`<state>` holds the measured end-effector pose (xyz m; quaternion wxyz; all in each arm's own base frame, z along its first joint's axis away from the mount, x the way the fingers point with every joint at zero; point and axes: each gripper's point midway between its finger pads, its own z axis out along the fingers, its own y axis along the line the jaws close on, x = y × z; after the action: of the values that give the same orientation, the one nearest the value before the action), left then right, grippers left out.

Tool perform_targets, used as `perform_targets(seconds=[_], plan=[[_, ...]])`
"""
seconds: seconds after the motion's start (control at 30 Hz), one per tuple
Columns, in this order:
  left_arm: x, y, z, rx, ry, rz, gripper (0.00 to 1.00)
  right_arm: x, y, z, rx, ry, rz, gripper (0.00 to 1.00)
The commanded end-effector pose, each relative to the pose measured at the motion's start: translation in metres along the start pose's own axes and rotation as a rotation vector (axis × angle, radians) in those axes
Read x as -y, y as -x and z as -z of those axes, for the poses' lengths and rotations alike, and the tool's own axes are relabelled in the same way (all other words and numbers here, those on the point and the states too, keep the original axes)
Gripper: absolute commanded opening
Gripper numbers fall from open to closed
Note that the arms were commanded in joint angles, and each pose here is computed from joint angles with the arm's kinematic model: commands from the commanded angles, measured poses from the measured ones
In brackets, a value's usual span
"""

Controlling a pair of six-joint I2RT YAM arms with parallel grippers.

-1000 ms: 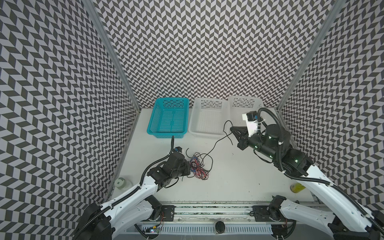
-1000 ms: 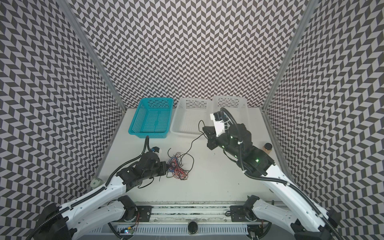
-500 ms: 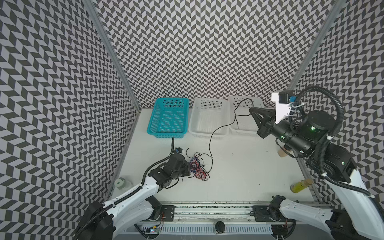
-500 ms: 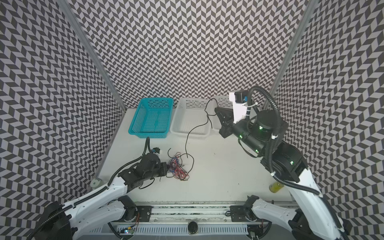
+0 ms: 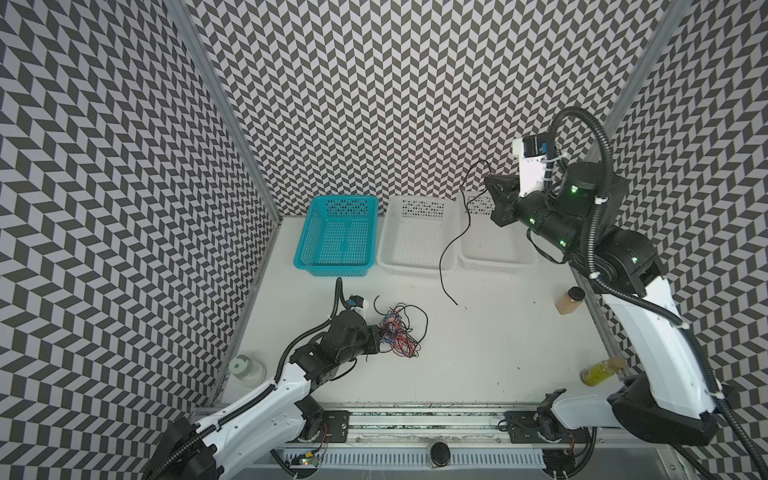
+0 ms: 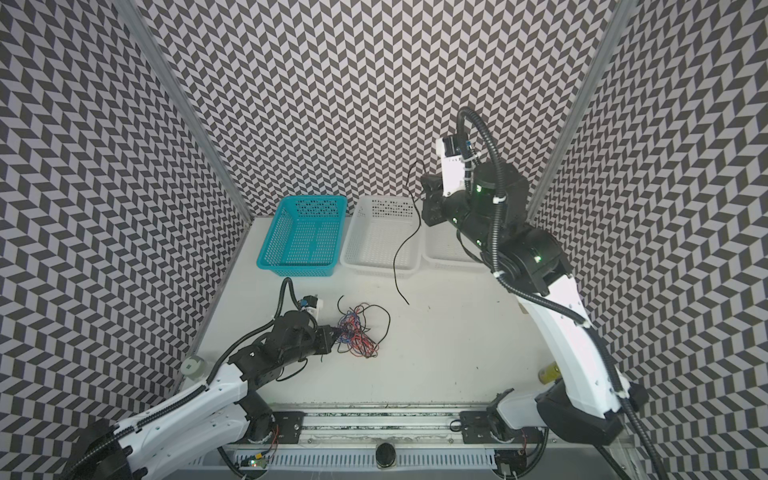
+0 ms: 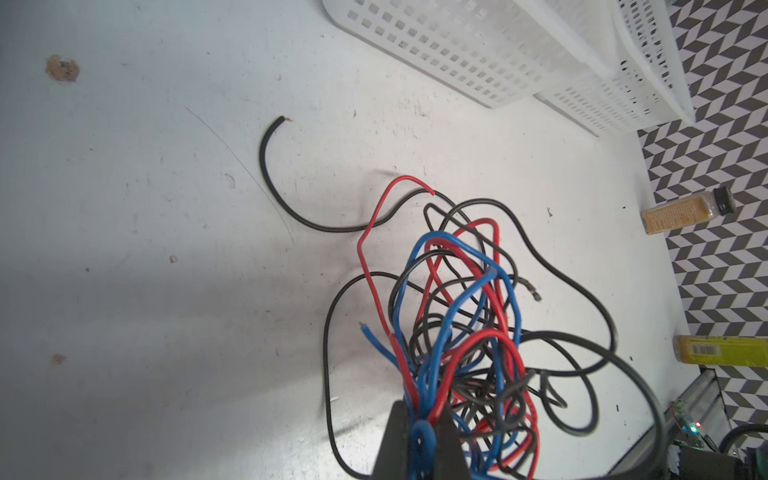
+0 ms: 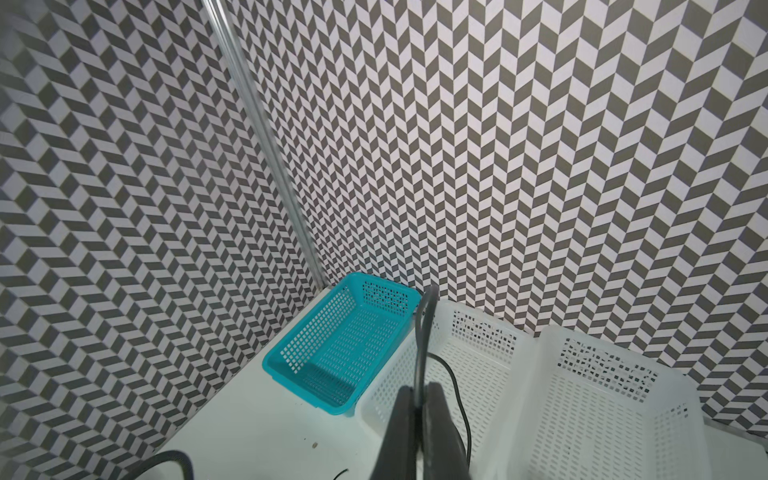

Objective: Untangle the cables

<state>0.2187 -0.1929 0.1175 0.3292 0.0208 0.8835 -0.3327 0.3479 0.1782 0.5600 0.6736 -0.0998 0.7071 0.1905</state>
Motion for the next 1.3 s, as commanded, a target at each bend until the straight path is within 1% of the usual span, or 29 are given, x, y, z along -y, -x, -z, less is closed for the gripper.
perform_targets(seconds=[0.0, 0.13, 0.3, 0.4, 0.5, 0.53, 0.63, 0.7, 0.77, 0.83, 0.97, 1.03, 1.13, 1.2, 1.27], plan=[[0.018, 0.012, 0.003, 0.048, -0.074, -0.023, 0.00, 0.020, 0.012, -0.012, 0.039, -0.072, 0.030, 0.00], [0.022, 0.016, 0.002, 0.051, -0.084, -0.028, 0.00, 0.063, 0.013, -0.031, 0.059, -0.216, 0.018, 0.00], [0.031, 0.025, 0.004, 0.072, -0.111, -0.018, 0.00, 0.088, 0.011, -0.049, 0.058, -0.265, 0.025, 0.00], [0.038, 0.031, 0.006, 0.081, -0.110, -0.014, 0.00, 0.083, 0.008, -0.059, 0.054, -0.203, 0.016, 0.00], [0.038, 0.039, 0.008, 0.073, -0.045, 0.013, 0.00, 0.067, 0.003, -0.071, 0.044, -0.099, 0.012, 0.00], [0.042, 0.042, 0.009, 0.061, -0.043, 0.014, 0.00, 0.063, 0.002, -0.073, 0.040, -0.072, 0.010, 0.00], [0.055, 0.049, 0.011, 0.028, -0.050, 0.025, 0.00, 0.055, -0.006, -0.084, 0.022, -0.016, 0.007, 0.00], [0.064, 0.053, 0.013, 0.022, -0.075, 0.044, 0.00, 0.054, -0.011, -0.092, 0.008, -0.002, 0.006, 0.00], [0.075, 0.058, 0.017, 0.020, -0.107, 0.035, 0.00, 0.053, -0.015, -0.098, -0.002, 0.006, 0.005, 0.00], [0.084, 0.062, 0.021, 0.016, -0.131, -0.001, 0.00, 0.052, -0.021, -0.105, -0.013, 0.021, -0.003, 0.00], [0.094, 0.072, 0.028, 0.016, -0.131, -0.156, 0.00, 0.045, -0.043, -0.124, -0.060, 0.074, -0.050, 0.00], [0.101, 0.075, 0.031, 0.024, -0.148, -0.239, 0.00, 0.044, -0.061, -0.137, -0.097, 0.090, -0.076, 0.00], [0.107, 0.081, 0.033, 0.070, -0.179, -0.363, 0.00, 0.037, -0.094, -0.156, -0.161, 0.118, -0.095, 0.00], [0.111, 0.082, 0.034, 0.106, -0.207, -0.409, 0.00, 0.028, -0.118, -0.168, -0.215, 0.144, -0.099, 0.00], [0.114, 0.084, 0.035, 0.131, -0.228, -0.432, 0.00, 0.023, -0.145, -0.179, -0.283, 0.149, -0.106, 0.00]])
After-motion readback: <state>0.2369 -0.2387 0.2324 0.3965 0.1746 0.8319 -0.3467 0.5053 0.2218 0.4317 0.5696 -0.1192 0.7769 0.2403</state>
